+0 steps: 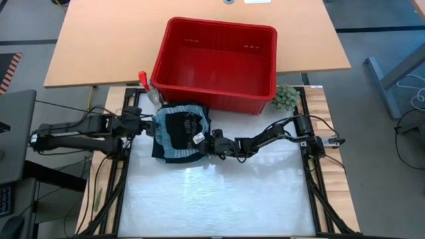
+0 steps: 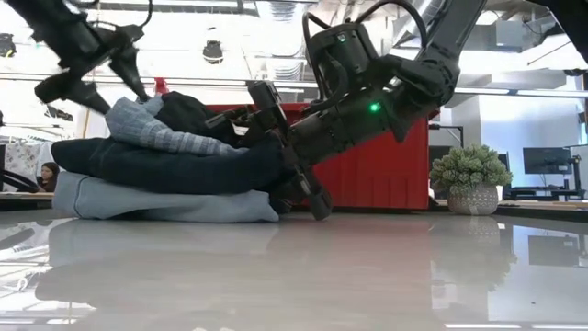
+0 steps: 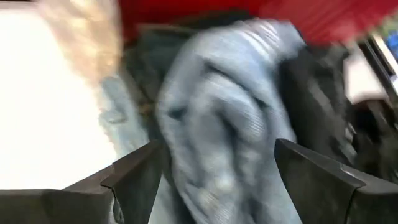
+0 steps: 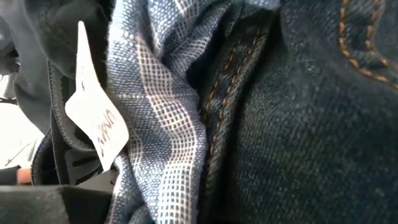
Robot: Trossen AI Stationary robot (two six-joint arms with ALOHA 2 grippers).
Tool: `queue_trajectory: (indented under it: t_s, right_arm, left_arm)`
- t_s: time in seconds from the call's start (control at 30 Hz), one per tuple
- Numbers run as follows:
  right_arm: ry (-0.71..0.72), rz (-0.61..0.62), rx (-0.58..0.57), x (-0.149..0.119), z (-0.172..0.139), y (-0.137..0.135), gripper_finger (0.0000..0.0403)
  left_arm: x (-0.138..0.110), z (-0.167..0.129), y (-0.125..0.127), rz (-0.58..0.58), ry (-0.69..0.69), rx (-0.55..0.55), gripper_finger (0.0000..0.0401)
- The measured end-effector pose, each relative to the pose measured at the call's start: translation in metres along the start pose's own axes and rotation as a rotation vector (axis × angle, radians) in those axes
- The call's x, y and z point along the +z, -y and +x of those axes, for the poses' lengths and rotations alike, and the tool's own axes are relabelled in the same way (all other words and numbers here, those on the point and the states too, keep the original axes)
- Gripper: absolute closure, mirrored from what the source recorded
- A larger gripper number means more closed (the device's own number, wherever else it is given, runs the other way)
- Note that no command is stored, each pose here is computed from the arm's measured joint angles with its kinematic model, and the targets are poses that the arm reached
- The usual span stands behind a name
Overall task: Fold laundry
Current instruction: Put the folded blue and black pants, blue shirt, and black boxer into the red laundry bin
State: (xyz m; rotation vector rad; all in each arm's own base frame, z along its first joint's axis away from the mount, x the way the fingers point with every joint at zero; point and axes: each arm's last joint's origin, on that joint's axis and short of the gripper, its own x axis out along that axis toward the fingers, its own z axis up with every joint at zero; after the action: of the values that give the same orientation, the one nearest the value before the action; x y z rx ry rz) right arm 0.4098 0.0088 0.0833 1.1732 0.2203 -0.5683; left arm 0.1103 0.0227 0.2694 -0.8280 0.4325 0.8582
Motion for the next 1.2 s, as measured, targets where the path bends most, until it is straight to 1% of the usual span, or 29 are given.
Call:
queue_trajectory:
  t_s: [0.07,0.17,0.27,0.4,0.57,0.7,0.83,0.9,1.07,1.2]
  right_arm:
    - [-0.014,0.007,0.004,-0.001,0.000,0.000,0.0107]
    - [-0.047,0.010,0.014,-0.001,0.000,0.000,0.0107]
    - [-0.067,0.025,0.021,-0.002,0.000,-0.001,0.0107]
    - [-0.107,0.037,0.040,-0.002,-0.001,-0.003,0.0107]
    - [-0.146,0.057,0.056,-0.003,-0.002,-0.005,0.0107]
    - [-0.171,0.082,0.061,-0.003,-0.002,-0.005,0.0107]
    - [-0.212,0.117,0.072,-0.002,-0.001,-0.005,0.0107]
    - [-0.213,0.125,0.072,-0.002,-0.001,-0.006,0.0107]
    - [-0.223,0.147,0.079,-0.001,-0.001,-0.006,0.0107]
    - [-0.227,0.147,0.080,-0.001,-0.001,-0.006,0.0107]
  left_arm:
    - [-0.003,0.004,-0.009,-0.038,0.036,0.032,0.0106]
    - [-0.010,0.013,-0.022,-0.082,0.030,0.057,0.0106]
    - [-0.020,0.030,-0.032,-0.120,0.017,0.010,0.0106]
    - [-0.028,0.050,-0.046,-0.147,0.053,-0.024,0.0106]
    - [-0.028,0.070,-0.057,-0.132,0.106,-0.040,0.0106]
    - [-0.026,0.086,-0.070,-0.128,0.110,0.027,0.0106]
    - [-0.022,0.102,-0.081,-0.133,0.115,0.014,0.0106]
    - [-0.021,0.108,-0.085,-0.125,0.095,0.040,0.0106]
    - [-0.020,0.119,-0.088,-0.094,0.067,0.074,0.0106]
    - [-0.018,0.119,-0.083,-0.088,0.059,0.086,0.0106]
